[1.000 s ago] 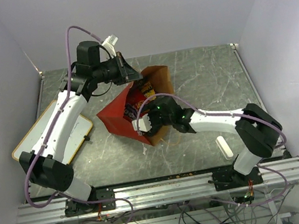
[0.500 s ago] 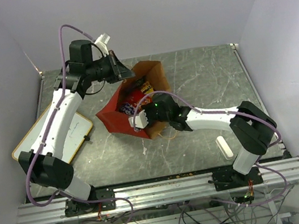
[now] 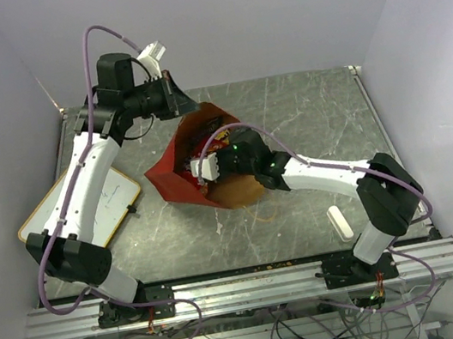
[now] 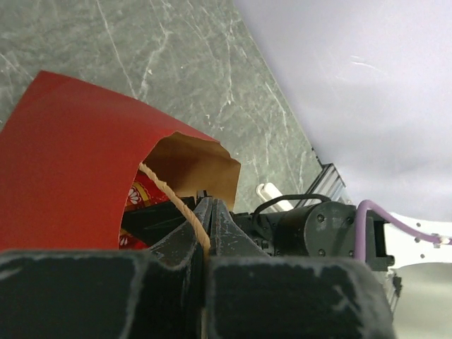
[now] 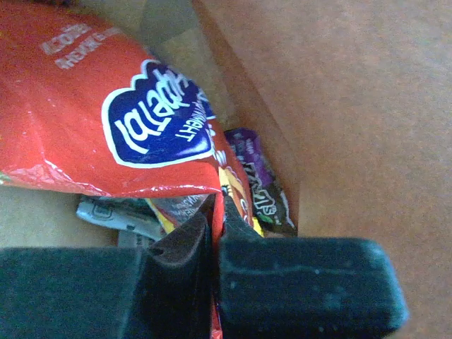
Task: Take the snacks out of the paper bag
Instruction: Take out the snack from the paper bag.
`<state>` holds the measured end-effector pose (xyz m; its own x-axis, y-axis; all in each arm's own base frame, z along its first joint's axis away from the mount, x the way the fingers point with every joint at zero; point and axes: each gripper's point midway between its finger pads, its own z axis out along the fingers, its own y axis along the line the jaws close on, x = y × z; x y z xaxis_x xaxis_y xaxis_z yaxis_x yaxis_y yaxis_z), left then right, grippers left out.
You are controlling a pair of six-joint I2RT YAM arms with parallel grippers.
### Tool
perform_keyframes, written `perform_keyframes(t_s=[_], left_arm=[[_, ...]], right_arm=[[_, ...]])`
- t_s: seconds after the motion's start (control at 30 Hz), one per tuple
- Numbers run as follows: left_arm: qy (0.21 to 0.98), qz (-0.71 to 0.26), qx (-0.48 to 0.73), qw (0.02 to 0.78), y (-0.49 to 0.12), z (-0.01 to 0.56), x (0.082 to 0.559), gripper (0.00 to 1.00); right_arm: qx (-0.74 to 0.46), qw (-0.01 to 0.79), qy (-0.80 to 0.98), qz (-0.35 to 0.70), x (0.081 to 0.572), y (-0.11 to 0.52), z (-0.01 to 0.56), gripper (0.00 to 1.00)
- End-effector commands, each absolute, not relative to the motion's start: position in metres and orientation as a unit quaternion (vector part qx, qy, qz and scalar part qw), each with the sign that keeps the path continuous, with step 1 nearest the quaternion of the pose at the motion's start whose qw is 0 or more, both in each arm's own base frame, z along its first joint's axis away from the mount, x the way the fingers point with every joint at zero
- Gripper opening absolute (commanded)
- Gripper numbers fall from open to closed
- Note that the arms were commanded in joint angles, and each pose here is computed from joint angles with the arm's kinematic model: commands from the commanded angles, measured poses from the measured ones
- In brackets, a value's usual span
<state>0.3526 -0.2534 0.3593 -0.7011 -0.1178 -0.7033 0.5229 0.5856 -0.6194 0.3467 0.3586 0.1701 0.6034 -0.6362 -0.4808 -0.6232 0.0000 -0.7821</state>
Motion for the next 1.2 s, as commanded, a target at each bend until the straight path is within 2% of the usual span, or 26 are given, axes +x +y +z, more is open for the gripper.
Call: perform_keyframes(t_s=[0.0, 0.3, 0.6, 0.73, 0.97, 1.07, 1.17], left_arm=[[0.790, -0.417, 0.188, 0.409, -0.246, 0.383, 0.345, 0.07], [0.775, -0.479, 0.178, 0.372, -0.260, 0.378, 0.332, 0.07], [0.797, -0.493, 0.096, 0.334, -0.259, 0.356, 0.333, 0.07], [0.795, -0.498, 0.091, 0.334, -0.260, 0.363, 0.334, 0.07], [0.800, -0.494, 0.078, 0.333, -0.257, 0.368, 0.331, 0.07], [0.813, -0.475, 0.077, 0.326, -0.253, 0.360, 0.332, 0.07], [0.817, -0.480, 0.069, 0.313, -0.255, 0.353, 0.333, 0.07]], right_arm=[[-0.641, 0.637, 0.428, 0.008, 0.358, 0.375, 0.249, 0.00], [-0.632, 0.640, 0.437, 0.011, 0.346, 0.361, 0.287, 0.00], [-0.518, 0.686, 0.511, -0.012, 0.346, 0.314, 0.363, 0.00], [-0.516, 0.686, 0.513, -0.010, 0.335, 0.303, 0.386, 0.00], [-0.344, 0.741, 0.577, 0.018, 0.336, 0.264, 0.466, 0.00], [-0.237, 0.747, 0.621, 0.004, 0.341, 0.231, 0.496, 0.00], [-0.185, 0.755, 0.629, -0.009, 0.334, 0.206, 0.518, 0.00]])
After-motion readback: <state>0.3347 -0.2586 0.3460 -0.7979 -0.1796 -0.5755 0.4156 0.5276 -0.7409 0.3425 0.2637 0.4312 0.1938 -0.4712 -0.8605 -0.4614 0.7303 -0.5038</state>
